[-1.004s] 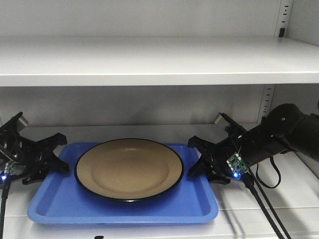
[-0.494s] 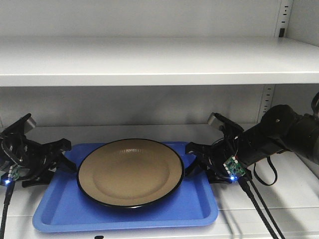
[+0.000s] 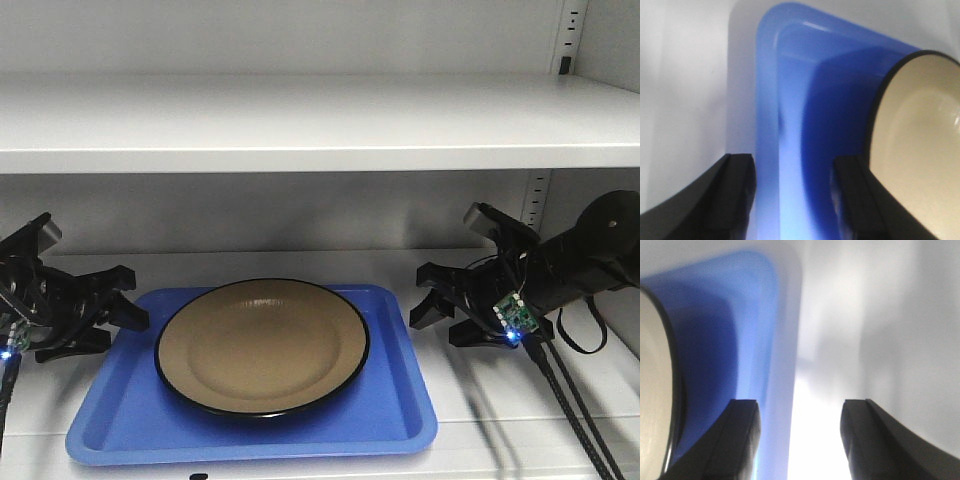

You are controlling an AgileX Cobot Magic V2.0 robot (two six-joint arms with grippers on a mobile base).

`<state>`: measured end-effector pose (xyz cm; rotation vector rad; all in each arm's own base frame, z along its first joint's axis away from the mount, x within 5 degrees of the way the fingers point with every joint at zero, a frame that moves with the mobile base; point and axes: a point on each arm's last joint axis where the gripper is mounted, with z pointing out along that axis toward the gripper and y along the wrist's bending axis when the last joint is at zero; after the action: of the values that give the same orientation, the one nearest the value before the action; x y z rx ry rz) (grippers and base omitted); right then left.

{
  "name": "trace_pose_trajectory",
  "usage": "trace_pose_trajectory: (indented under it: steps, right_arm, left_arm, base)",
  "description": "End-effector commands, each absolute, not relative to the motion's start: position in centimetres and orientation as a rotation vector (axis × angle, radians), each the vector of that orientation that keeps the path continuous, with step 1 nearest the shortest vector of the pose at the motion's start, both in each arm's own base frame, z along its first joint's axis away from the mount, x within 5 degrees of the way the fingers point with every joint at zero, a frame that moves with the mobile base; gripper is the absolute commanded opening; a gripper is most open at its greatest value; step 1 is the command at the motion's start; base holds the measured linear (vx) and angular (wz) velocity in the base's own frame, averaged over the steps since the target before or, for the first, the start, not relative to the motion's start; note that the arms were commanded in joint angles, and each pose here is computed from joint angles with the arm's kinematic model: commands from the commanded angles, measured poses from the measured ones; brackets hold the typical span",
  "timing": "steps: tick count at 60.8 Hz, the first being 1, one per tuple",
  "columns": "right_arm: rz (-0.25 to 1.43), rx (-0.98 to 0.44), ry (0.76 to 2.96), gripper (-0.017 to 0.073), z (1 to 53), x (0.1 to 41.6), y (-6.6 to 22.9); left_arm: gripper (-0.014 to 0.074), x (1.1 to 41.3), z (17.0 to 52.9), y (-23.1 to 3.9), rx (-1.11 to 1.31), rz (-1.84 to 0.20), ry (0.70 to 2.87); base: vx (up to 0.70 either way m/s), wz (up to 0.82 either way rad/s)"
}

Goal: Place disk in tray to left cabinet
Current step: 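Lower the tray with both grippers onto the cabinet shelf, then open the left gripper and withdraw it from the tray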

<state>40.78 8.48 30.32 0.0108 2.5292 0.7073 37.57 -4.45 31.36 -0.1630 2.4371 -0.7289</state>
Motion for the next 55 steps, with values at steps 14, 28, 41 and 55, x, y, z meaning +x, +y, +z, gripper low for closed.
trace_pose_trajectory:
  steps: [14,28,41,55]
  right_arm:
    - [0.730,0.006,2.414,0.0441,33.7,40.1,8.3]
    - [0.730,0.006,2.414,0.0441,33.7,40.1,8.3]
    - [0.730,0.006,2.414,0.0441,33.7,40.1,8.3]
    - [0.730,0.005,2.415,0.0441,33.7,40.1,8.4]
  left_arm:
    - [0.0482,37.1,34.5,-4.5,-0.162,-0.757,2.318]
    - [0.0482,37.1,34.5,-4.5,-0.162,-0.757,2.318]
    - [0.0482,37.1,34.6,-4.4,-0.155,-0.731,2.313]
    - [0.0481,34.8,34.7,-3.7,-0.234,-0.664,2.210]
  base:
    - [0.00,0.00]
    - [0.00,0.00]
    - [0.00,0.00]
    - [0.00,0.00]
